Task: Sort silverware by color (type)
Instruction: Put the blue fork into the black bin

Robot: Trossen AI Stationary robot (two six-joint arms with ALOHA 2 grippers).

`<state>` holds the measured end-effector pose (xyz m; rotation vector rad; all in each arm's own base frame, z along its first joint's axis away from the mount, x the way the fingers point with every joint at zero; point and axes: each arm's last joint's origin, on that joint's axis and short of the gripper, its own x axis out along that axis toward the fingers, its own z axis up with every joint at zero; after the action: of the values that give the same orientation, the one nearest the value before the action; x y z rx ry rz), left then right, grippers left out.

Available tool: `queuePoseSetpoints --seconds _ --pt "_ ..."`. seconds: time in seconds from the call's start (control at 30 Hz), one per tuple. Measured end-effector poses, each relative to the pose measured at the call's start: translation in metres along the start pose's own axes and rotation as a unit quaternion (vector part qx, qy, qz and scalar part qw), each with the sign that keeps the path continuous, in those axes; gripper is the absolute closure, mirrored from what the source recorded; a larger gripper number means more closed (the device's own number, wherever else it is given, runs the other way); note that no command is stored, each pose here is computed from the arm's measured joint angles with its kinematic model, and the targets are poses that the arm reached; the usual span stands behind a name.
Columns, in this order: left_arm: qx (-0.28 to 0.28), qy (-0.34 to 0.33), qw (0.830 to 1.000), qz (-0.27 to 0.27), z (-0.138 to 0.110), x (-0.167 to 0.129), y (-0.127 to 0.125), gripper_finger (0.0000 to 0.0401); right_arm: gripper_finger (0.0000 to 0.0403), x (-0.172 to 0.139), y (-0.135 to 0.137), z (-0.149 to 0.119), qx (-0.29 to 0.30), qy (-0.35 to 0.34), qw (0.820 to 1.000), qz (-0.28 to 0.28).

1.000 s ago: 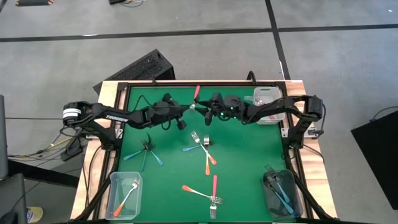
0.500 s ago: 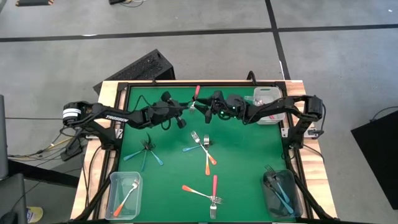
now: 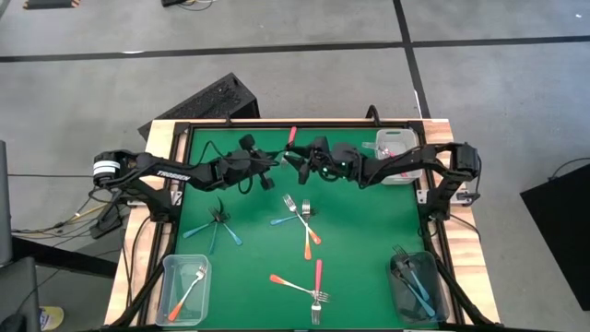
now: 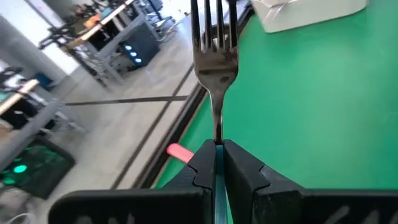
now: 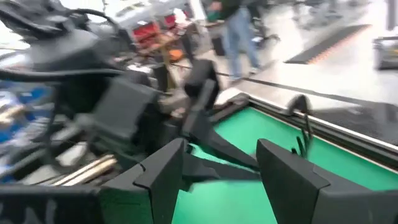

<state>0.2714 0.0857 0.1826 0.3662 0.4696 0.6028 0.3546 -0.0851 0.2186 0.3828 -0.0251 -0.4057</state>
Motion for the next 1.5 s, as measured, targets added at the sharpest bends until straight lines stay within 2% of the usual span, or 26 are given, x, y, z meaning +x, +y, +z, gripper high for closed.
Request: queuePoseSetpoints --seconds 0.13,0.2,0.4,0.53,0.8,0.93,1.17,1.3,1.5 --pt "0.000 0.017 0.999 0.052 0.000 0.000 0.003 0.0397 0.0175 0.000 -0.006 -0.006 0.000 0.015 0.997 -0.070" --pt "0.000 0.019 0.998 0.059 0.000 -0.001 0.003 0.0397 0.0175 0.000 -0.007 -0.007 0.002 0.019 0.996 -0.083" --pt "-0.006 -0.022 1.000 -0.010 0.004 -0.001 -0.002 0.0397 0.0175 0.000 -0.004 -0.005 0.005 0.010 0.998 -0.065" --pt "-0.020 -0.060 0.998 -0.009 0.012 -0.003 -0.002 0.0397 0.0175 0.000 -0.002 -0.002 0.007 0.002 0.999 -0.046" --pt "-0.026 -0.092 0.995 -0.027 0.019 -0.006 -0.007 0.0397 0.0184 0.000 -0.003 -0.002 -0.004 -0.002 0.998 -0.057" --pt "-0.022 -0.092 0.995 -0.033 0.020 -0.008 -0.011 0.0397 0.0220 0.000 -0.003 -0.002 -0.007 -0.005 0.998 -0.063" --pt "-0.014 -0.093 0.995 -0.037 0.020 -0.008 -0.012 0.0397 0.0332 0.000 -0.003 -0.001 -0.019 -0.008 0.998 -0.062" --pt "-0.025 -0.102 0.993 -0.062 0.020 -0.009 -0.013 0.0397 0.0379 0.000 -0.002 0.000 -0.037 -0.009 0.998 -0.056" --pt "-0.052 -0.098 0.991 -0.071 0.020 -0.008 -0.014 0.0397 0.0382 0.000 -0.002 -0.002 -0.046 0.002 0.997 -0.056"
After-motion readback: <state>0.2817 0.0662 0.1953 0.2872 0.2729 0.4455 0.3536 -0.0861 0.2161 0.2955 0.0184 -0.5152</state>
